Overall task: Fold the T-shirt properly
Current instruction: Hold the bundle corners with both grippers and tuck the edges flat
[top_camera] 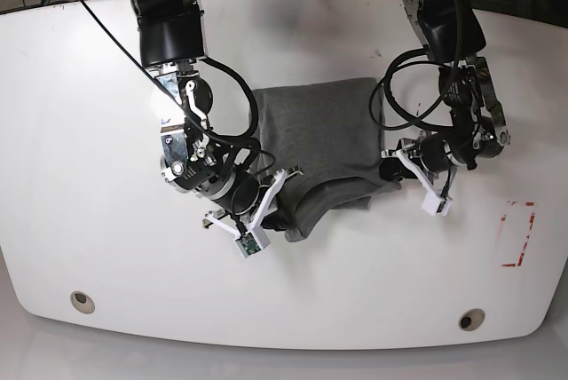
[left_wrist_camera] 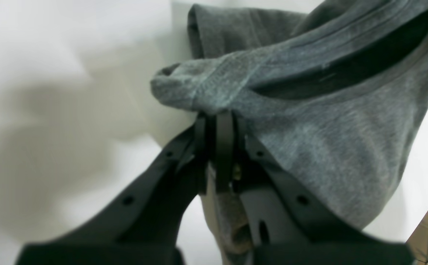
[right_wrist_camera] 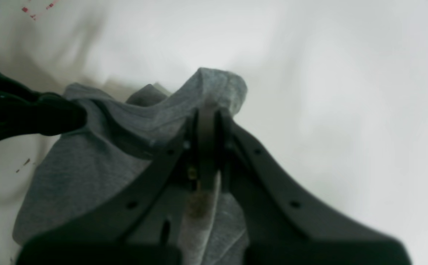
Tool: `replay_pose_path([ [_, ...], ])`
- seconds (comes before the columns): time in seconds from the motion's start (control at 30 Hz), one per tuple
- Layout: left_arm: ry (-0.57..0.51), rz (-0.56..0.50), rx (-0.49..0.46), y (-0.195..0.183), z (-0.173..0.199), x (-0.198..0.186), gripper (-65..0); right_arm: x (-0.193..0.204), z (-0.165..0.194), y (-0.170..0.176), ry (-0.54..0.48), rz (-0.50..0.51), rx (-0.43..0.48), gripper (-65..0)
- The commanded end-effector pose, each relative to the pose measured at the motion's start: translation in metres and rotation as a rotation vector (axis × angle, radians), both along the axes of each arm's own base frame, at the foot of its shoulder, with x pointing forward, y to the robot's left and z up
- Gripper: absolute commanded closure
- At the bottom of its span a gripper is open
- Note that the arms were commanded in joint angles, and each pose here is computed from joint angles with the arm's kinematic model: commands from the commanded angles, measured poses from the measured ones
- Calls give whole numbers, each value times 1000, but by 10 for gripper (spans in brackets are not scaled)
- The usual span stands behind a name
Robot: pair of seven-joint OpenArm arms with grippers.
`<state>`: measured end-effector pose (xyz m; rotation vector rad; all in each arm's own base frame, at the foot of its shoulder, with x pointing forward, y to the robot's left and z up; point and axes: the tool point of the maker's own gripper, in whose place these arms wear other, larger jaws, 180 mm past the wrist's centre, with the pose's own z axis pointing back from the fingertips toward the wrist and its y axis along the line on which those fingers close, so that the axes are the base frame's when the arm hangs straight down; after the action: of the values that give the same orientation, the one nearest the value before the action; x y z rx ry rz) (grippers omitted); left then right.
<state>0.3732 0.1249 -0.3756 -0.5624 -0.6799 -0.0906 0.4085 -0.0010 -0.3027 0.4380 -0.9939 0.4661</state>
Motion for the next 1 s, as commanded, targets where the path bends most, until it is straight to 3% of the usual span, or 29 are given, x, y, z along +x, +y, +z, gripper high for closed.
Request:
replay_pose_path([
  [0.0,-71,2,-11,0,21,15,-3,9,25,4,-70,6,30,0],
  [0.63,-135,-65,-23,-30,46,36,-3,-2,28,-8,-79,5,-23,0],
  [0.97,-162,-69,-17,-30,57,46,-3,8,27,-49,-75,-92,-24,0],
])
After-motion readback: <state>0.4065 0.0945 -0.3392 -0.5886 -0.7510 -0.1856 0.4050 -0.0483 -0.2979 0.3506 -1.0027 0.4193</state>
